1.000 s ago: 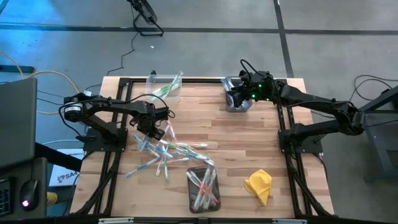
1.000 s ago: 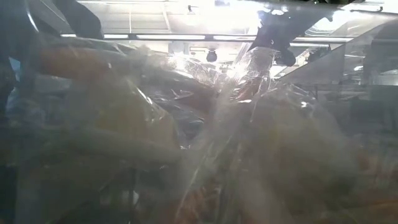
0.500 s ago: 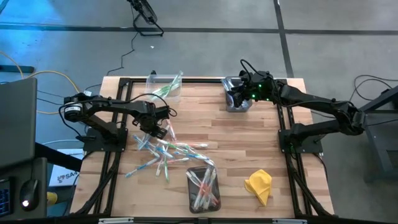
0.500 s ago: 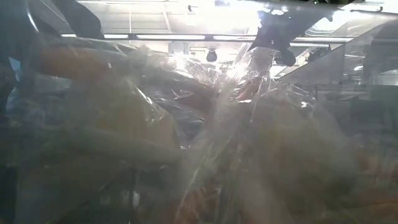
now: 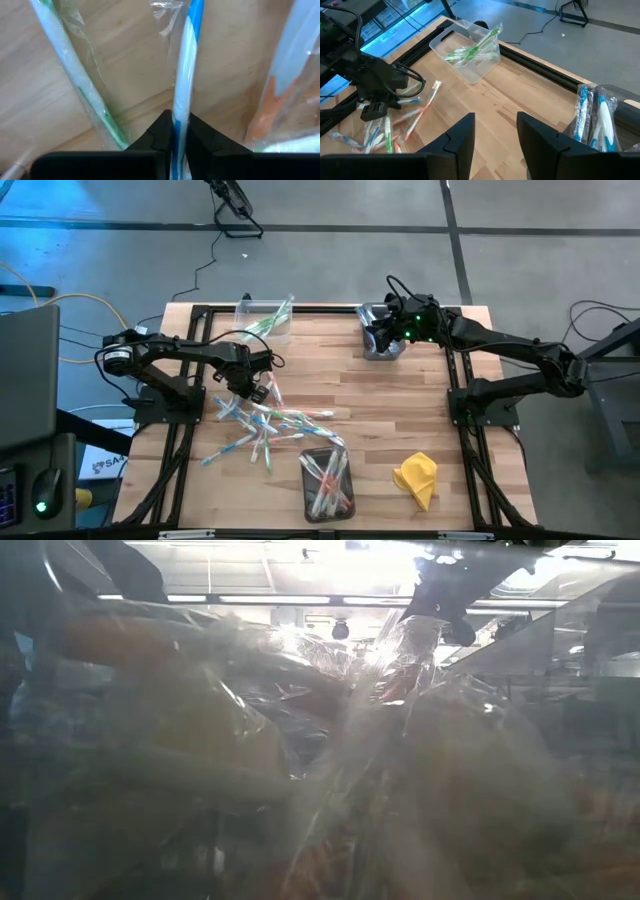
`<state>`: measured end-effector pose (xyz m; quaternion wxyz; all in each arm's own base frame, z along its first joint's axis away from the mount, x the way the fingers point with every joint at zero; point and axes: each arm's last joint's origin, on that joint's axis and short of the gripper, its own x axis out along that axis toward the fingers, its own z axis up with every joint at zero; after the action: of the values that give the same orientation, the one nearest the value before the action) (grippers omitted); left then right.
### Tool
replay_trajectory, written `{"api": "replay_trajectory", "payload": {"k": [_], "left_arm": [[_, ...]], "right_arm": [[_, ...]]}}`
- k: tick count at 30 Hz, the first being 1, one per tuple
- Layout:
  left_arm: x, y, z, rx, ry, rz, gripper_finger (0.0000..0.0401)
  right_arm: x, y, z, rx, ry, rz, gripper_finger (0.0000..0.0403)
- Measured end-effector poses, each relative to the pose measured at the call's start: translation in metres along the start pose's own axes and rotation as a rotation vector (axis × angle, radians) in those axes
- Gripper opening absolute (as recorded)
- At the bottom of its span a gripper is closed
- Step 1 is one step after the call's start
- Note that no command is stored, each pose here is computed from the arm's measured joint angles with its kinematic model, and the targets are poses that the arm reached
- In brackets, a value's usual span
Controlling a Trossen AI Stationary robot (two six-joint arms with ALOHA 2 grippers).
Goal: Pick & Place Toothbrushes
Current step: Put the blue toothbrush into the top black bin
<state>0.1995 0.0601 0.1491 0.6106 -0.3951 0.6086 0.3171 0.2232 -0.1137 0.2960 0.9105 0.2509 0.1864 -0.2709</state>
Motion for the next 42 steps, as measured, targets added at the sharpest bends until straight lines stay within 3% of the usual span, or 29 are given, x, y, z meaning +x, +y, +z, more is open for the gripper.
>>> {"api": "replay_trajectory", "payload": {"k": [7, 15, 21, 32, 37, 42], "left_arm": [[-0.018, -0.009, 0.006, 0.078, -0.005, -0.012, 0.0018], [-0.065, -0.030, 0.023, 0.192, -0.106, -0.051, 0.0030], [-0.113, -0.047, 0.036, 0.304, -0.264, -0.099, 0.0020], [-0.206, -0.064, 0.059, 0.485, -0.683, -0.189, 0.0025], [-0.228, -0.058, 0.078, 0.548, -0.849, -0.304, 0.0020], [-0.236, -0.054, 0.094, 0.624, -0.915, -0.455, 0.0026]], "right_arm": [[0.000, 0.000, 0.000, -0.003, 0.000, 0.000, 0.0138], [0.000, 0.000, 0.000, -0.017, 0.000, 0.000, 0.0138], [0.000, 0.000, 0.000, -0.029, 0.000, -0.001, 0.0138], [0.000, 0.000, 0.000, -0.029, -0.001, 0.000, 0.0138], [0.000, 0.000, 0.000, -0.029, -0.001, 0.000, 0.0138], [0.000, 0.000, 0.000, -0.029, -0.001, 0.000, 0.0138]]}}
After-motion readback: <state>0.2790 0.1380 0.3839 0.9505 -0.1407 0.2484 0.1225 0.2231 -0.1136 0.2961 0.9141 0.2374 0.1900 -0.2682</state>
